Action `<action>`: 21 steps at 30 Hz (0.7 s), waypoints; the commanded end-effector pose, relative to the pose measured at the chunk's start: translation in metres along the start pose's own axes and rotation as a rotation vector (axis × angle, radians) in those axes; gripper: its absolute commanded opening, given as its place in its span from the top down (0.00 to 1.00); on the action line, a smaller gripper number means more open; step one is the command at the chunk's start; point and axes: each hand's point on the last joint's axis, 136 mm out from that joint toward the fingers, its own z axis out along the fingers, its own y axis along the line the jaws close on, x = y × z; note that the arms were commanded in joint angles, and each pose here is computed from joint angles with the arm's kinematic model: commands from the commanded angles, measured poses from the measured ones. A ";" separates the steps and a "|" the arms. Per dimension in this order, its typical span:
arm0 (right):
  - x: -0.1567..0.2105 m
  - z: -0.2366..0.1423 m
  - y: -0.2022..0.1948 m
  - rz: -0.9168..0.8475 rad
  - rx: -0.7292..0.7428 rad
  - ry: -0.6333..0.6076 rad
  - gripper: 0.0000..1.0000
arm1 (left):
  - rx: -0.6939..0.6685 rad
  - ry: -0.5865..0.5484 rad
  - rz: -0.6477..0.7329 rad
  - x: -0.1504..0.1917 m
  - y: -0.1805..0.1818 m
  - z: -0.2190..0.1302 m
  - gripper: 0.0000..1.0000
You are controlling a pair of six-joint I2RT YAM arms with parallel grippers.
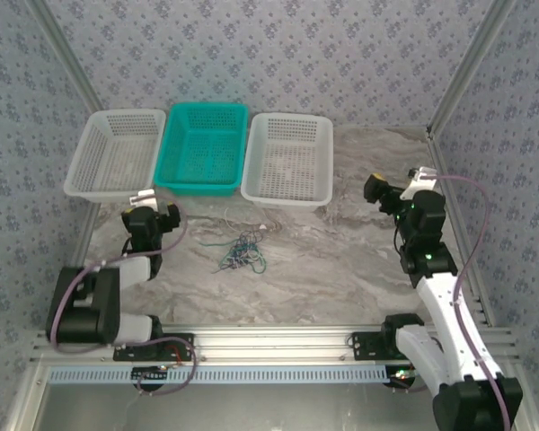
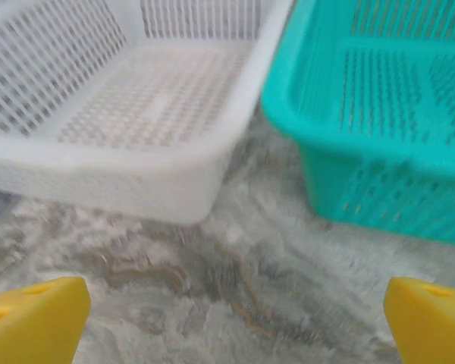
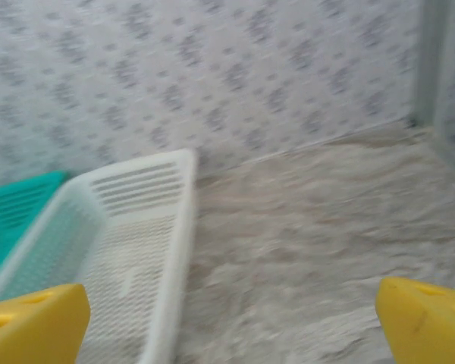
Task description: Untangle the cables
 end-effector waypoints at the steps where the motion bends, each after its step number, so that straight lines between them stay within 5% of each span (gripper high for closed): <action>1: 0.063 -0.013 0.052 0.100 -0.203 0.312 0.03 | -0.081 0.019 -0.162 -0.026 0.016 -0.028 0.01; 5: 0.102 -0.019 0.139 0.062 -0.436 0.440 0.05 | 0.009 0.091 -0.448 -0.039 0.000 -0.067 0.02; 9: 0.156 -0.032 0.217 -0.138 -0.535 0.549 0.05 | 0.233 0.261 -0.621 -0.032 -0.057 -0.099 0.21; 16: 0.243 -0.031 0.263 -0.342 -0.587 0.675 0.05 | 0.461 0.692 -0.389 0.017 -0.137 -0.158 0.47; 21: 0.267 -0.021 0.262 -0.371 -0.588 0.714 0.07 | 0.550 0.836 -0.258 0.046 -0.157 -0.179 0.49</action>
